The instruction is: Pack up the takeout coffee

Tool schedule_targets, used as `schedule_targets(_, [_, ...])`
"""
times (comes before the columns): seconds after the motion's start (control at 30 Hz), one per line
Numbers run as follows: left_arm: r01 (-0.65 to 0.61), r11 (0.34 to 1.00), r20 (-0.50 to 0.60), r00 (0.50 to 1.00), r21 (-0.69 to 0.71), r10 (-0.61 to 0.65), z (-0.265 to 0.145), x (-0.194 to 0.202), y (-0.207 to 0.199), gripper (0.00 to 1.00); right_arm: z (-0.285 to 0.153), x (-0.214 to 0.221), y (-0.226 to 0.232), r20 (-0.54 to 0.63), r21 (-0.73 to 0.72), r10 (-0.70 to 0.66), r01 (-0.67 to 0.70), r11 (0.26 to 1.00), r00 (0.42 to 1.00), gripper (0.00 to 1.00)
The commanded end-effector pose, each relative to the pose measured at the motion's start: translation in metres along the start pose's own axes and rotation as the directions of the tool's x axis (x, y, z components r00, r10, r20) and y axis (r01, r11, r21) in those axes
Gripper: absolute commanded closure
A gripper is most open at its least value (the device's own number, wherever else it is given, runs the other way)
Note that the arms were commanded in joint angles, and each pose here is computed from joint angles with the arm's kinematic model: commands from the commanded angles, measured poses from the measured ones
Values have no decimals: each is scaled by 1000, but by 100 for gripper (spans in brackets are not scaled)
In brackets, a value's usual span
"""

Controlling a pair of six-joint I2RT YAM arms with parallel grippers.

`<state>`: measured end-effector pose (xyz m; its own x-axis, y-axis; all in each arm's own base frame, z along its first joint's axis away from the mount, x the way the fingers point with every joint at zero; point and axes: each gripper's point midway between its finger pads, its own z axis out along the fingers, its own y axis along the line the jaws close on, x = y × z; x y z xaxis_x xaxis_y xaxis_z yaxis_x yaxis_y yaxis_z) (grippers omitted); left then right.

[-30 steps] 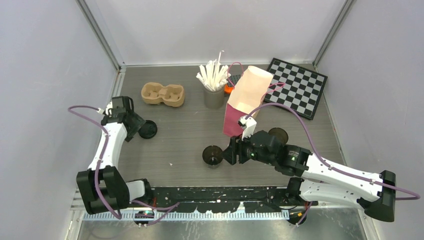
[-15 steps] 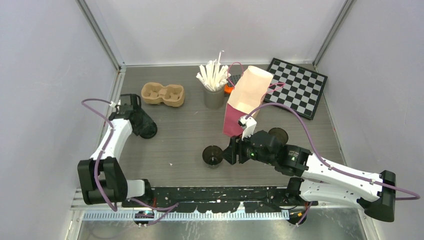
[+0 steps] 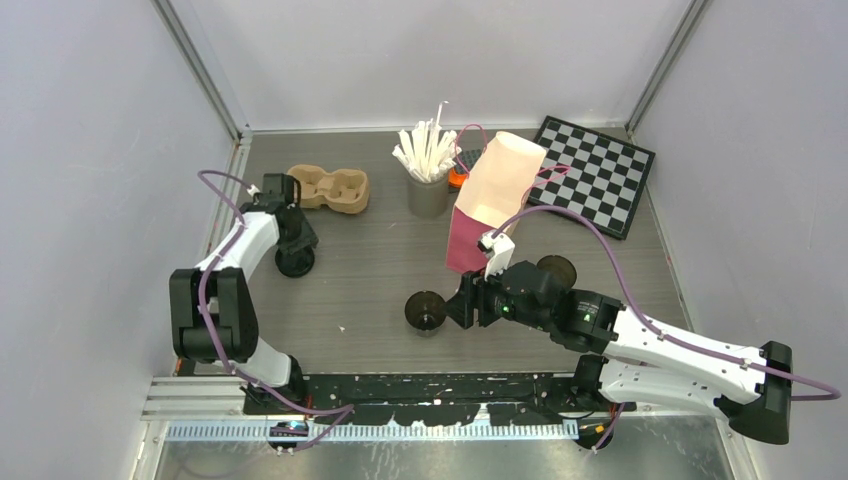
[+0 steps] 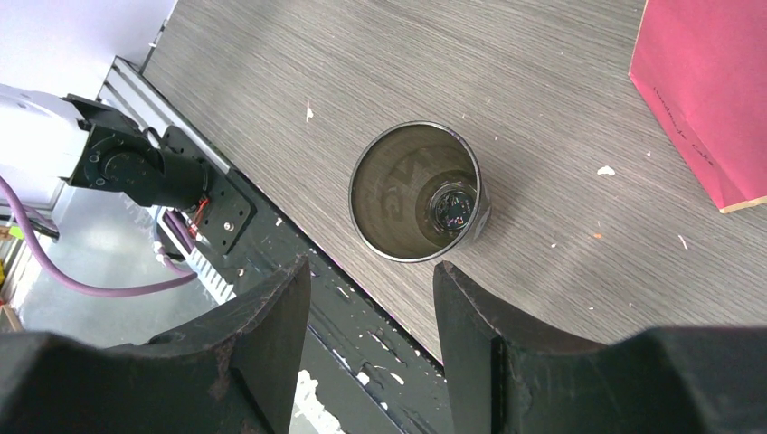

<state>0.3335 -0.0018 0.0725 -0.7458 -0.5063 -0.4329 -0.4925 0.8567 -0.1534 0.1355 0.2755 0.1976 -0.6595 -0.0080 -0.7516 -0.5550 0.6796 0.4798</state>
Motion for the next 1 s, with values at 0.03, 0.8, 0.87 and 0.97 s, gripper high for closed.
schedule_targets(0.03, [-54, 998, 13, 998, 26, 53, 4, -7, -14, 62, -3, -17, 9, 49, -16, 2, -1, 1000, 999, 43])
schedule_targets(0.8, [-173, 980, -29, 985, -98, 171, 17, 3, -7, 70, -8, -19, 15, 58, -51, 24, -21, 998, 998, 43])
schedule_targets(0.87, [-178, 979, -39, 984, -103, 175, 19, 4, -6, 71, -9, -20, 17, 60, -57, 25, -22, 998, 998, 43])
schedule_targets(0.97, [-186, 977, -51, 982, -105, 182, 21, 7, -7, 73, -10, -19, 17, 59, -60, 23, -19, 998, 998, 43])
